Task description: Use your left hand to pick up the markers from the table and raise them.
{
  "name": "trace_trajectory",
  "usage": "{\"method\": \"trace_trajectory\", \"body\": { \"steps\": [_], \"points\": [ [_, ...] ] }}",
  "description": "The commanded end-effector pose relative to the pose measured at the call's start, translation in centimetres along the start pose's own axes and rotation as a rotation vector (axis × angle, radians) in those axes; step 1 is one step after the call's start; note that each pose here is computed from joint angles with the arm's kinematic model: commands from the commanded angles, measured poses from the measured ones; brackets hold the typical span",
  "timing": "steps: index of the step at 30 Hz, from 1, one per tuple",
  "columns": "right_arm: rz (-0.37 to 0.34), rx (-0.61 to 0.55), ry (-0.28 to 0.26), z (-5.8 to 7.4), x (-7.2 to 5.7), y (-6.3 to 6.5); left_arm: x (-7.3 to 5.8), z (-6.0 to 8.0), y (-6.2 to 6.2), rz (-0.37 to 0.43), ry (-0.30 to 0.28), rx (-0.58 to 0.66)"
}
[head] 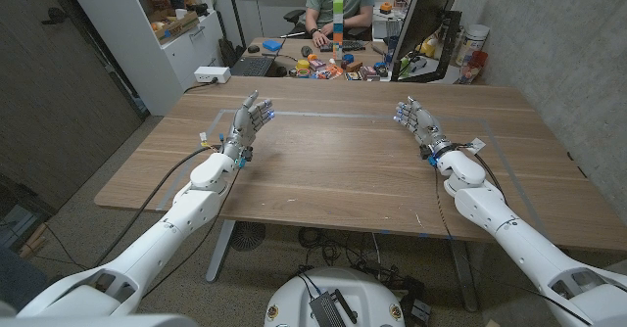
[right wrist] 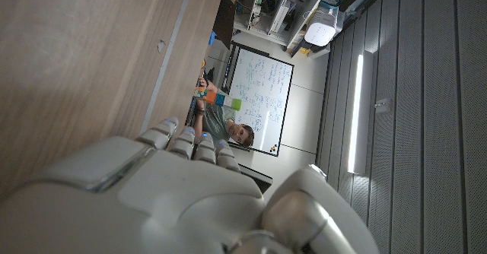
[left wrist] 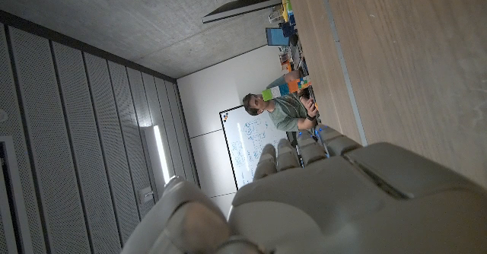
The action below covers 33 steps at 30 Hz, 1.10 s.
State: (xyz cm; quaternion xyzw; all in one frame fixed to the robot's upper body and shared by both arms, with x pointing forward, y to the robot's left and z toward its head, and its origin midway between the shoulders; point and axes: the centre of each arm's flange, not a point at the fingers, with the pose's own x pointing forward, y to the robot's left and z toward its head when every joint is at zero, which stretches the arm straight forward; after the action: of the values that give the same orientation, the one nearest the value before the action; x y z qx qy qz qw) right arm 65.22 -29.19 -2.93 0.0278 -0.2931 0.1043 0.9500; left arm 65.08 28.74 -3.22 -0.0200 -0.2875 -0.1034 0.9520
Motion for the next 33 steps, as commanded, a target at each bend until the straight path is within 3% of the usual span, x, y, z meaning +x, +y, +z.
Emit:
{"method": "trace_trajectory", "body": {
  "steps": [1, 9, 17, 25, 33],
  "points": [
    [0.011, 0.005, 0.017, -0.6, -0.3, 0.1, -0.5, -0.5, -0.4, -0.005, 0.013, -0.004],
    [0.01, 0.002, 0.015, -0.6, -0.4, 0.1, -0.5, -0.6, -0.4, -0.007, 0.017, -0.002],
    [0.003, 0.005, 0.014, -0.6, -0.8, 0.1, -0.6, 0.2, -0.1, 0.005, 0.022, 0.044],
    [-0.003, 0.005, 0.017, -0.7, -1.3, 0.1, -0.5, 1.4, 1.1, 0.005, 0.027, 0.134],
    [0.005, -0.004, 0.019, -0.8, -1.4, 0.4, 0.3, 2.1, 1.5, -0.026, 0.031, 0.282]
  ]
}}
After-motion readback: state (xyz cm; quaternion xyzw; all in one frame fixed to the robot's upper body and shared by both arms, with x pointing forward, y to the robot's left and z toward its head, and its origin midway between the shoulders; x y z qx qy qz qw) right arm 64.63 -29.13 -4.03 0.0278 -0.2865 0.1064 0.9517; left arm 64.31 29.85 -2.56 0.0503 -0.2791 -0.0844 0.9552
